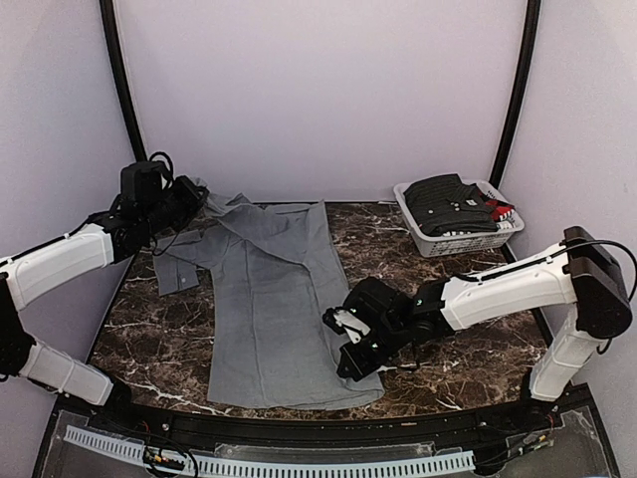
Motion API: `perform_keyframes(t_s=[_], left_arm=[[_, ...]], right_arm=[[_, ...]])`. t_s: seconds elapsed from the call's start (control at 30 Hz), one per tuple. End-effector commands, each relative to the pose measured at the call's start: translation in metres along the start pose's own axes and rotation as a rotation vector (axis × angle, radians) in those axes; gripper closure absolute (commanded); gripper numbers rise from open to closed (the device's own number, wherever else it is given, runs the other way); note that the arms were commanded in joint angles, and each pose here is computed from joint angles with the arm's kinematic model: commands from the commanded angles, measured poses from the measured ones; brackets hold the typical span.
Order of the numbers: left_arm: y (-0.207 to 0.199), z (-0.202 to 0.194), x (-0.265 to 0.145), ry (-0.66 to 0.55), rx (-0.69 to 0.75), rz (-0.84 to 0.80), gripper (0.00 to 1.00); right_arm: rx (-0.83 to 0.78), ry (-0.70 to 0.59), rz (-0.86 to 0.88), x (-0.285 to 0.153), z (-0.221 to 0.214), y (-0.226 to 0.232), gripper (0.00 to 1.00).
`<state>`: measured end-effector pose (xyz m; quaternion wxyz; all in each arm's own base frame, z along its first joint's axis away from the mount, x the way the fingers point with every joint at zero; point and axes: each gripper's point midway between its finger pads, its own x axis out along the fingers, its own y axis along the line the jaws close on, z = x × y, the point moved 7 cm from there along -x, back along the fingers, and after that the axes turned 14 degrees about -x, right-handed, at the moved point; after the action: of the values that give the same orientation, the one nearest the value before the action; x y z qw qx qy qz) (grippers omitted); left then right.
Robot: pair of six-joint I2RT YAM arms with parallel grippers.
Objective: Fold and stack the long sleeve shirts
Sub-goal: Fold the flattened shirt at the center of the board.
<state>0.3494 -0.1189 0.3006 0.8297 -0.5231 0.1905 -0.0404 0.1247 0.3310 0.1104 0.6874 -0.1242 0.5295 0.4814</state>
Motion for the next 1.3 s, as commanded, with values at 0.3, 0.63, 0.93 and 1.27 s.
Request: perform_keyframes(t_s=[0.3, 0.63, 0.93, 1.27], left_arm=[[0.003, -0.01, -0.024, 0.013, 0.068, -0.024, 1.0], [0.024, -0.039, -0.056, -0.012, 0.065, -0.038, 1.0], [0.044, -0.048, -0.076, -0.055, 0.017, -0.008, 1.0], [0.055, -0.055, -0.085, -0.039, 0.003, -0.008, 1.0]], right_arm=[[-0.029, 0.0, 0.051, 0.007, -0.003, 0.005, 1.0], [-0.031, 0.01, 0.054, 0.01, -0.006, 0.004, 1.0], [-0.034, 0.011, 0.054, 0.01, -0.008, 0.004, 1.0], [-0.037, 0.01, 0.058, 0.01, -0.007, 0.004, 1.0]])
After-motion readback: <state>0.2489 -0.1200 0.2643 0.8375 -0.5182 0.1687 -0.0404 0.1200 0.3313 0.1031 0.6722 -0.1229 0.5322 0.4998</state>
